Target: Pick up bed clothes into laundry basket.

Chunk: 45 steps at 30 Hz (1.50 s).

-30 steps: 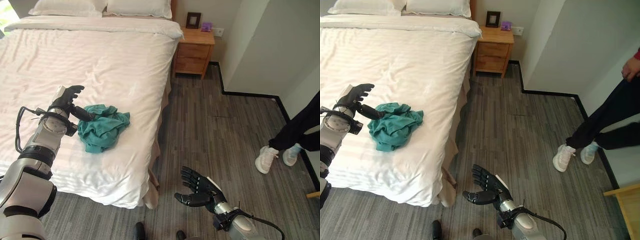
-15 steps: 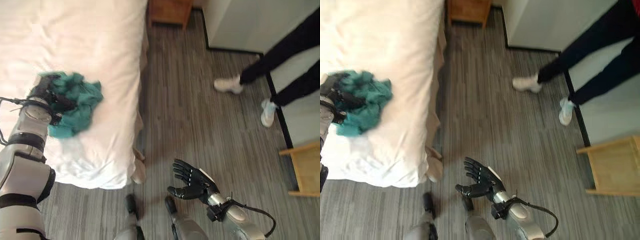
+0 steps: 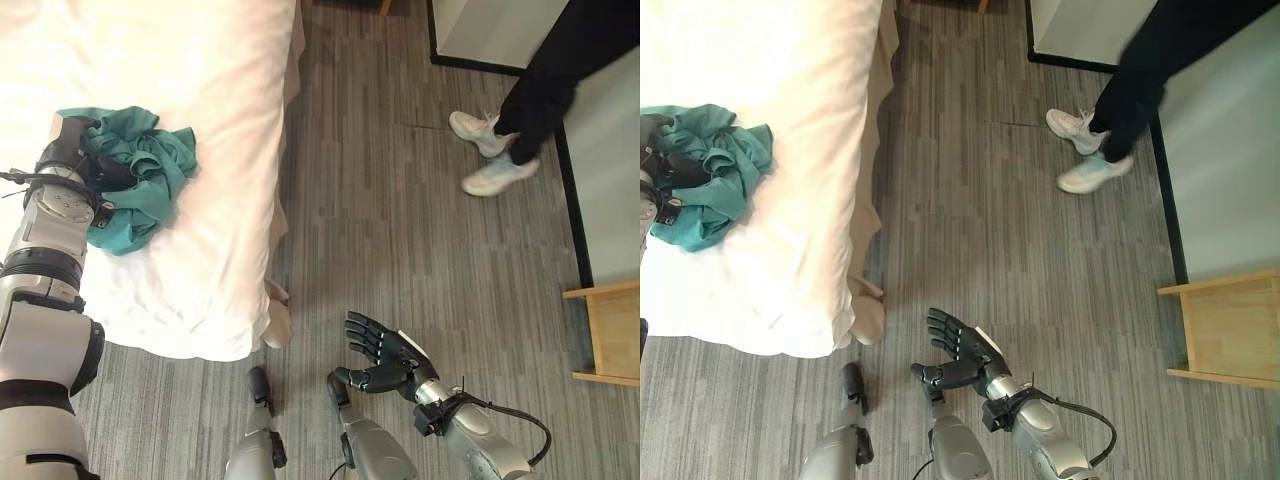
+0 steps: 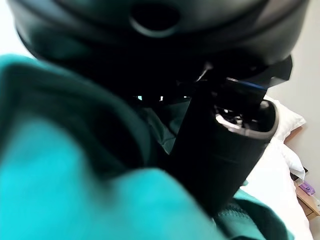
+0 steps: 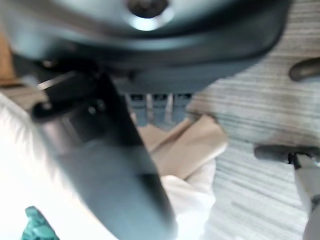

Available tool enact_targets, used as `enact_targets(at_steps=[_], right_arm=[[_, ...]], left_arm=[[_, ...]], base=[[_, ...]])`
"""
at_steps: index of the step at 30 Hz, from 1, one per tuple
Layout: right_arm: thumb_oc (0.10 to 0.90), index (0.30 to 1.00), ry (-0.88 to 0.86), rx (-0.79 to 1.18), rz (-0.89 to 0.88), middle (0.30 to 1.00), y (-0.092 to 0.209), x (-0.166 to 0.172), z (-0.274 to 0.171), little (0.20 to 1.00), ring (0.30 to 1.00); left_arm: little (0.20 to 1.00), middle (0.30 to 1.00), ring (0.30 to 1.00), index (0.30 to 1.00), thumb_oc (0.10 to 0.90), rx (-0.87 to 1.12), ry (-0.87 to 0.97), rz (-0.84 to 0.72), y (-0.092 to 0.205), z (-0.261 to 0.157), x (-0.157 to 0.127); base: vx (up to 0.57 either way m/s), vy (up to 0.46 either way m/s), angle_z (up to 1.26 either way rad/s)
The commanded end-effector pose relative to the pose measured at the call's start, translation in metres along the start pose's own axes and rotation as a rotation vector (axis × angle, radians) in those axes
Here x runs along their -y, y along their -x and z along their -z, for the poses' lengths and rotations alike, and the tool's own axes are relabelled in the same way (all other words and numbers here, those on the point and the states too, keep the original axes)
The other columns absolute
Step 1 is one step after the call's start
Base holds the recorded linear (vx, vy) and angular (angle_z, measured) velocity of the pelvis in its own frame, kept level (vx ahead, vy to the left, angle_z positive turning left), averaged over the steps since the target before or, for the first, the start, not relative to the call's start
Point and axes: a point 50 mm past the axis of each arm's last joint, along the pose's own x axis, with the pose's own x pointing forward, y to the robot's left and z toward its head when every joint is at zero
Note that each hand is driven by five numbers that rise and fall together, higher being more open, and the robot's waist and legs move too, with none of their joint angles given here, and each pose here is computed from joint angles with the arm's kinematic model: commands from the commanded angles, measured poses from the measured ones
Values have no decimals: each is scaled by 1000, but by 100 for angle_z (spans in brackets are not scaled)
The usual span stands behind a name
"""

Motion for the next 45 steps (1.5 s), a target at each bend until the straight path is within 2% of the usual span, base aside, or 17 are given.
enact_targets(at_steps=[1,6,11,15,17,21,23,25,26,27,28,29,31,34,37,42,45], right_arm=[[800,900,9,133,-57,900,7,-4,-22,900,900],[800,900,35,113,-34,900,9,1,-18,900,900],[800,900,52,98,-2,900,12,7,-15,900,900],[800,900,68,97,12,900,14,10,-15,900,900],[800,900,80,109,31,900,15,12,-16,900,900],[800,900,109,136,87,900,16,18,-21,900,900],[800,900,168,217,177,900,20,29,-38,900,900],[800,900,178,232,219,900,24,35,-41,900,900],[800,900,183,305,349,900,34,52,-54,900,900],[800,900,184,303,349,900,35,53,-53,900,900],[800,900,180,357,487,900,49,72,-62,900,900],[800,900,191,374,569,900,59,84,-66,900,900],[800,900,149,438,745,900,78,104,-71,900,900],[800,900,103,481,860,900,94,119,-73,900,900],[800,900,168,466,904,900,106,128,-77,900,900],[800,900,140,498,866,900,100,121,-79,900,900],[800,900,96,500,850,900,95,112,-73,900,900]], left_arm=[[300,300,300,300,400,182,224,-74,2,-29,-14],[300,300,300,300,400,407,460,-78,12,-68,-28],[300,300,300,300,400,693,602,-43,40,-111,-40],[300,300,300,300,400,800,630,2,60,-115,-35],[300,300,300,300,400,868,714,77,80,-109,-19],[300,300,300,300,400,791,945,163,114,-59,25],[300,300,300,300,400,631,1092,186,137,-17,61],[300,300,300,300,400,566,1105,186,146,-1,71],[300,300,300,300,400,378,1165,174,166,36,95],[300,300,300,300,400,376,1167,174,167,37,96],[300,300,300,300,400,203,1199,134,185,73,108],[300,300,300,300,400,126,1147,111,193,91,111],[300,300,300,300,400,52,1219,86,204,104,114],[300,300,300,300,400,87,1113,126,199,103,106],[300,300,300,300,400,259,1081,140,182,76,86],[300,300,300,300,400,474,1074,189,157,24,79],[300,300,300,300,400,503,1013,207,146,7,83]], base=[[60,13,15],[84,13,21],[78,1,10],[55,-6,18],[56,3,3],[26,2,-3],[-3,29,-5],[2,14,-2],[0,0,0],[13,35,-5],[6,35,-5],[11,41,-7],[8,30,-18],[-10,39,-1],[-41,52,-4],[-217,34,-34],[-174,-43,-112]])
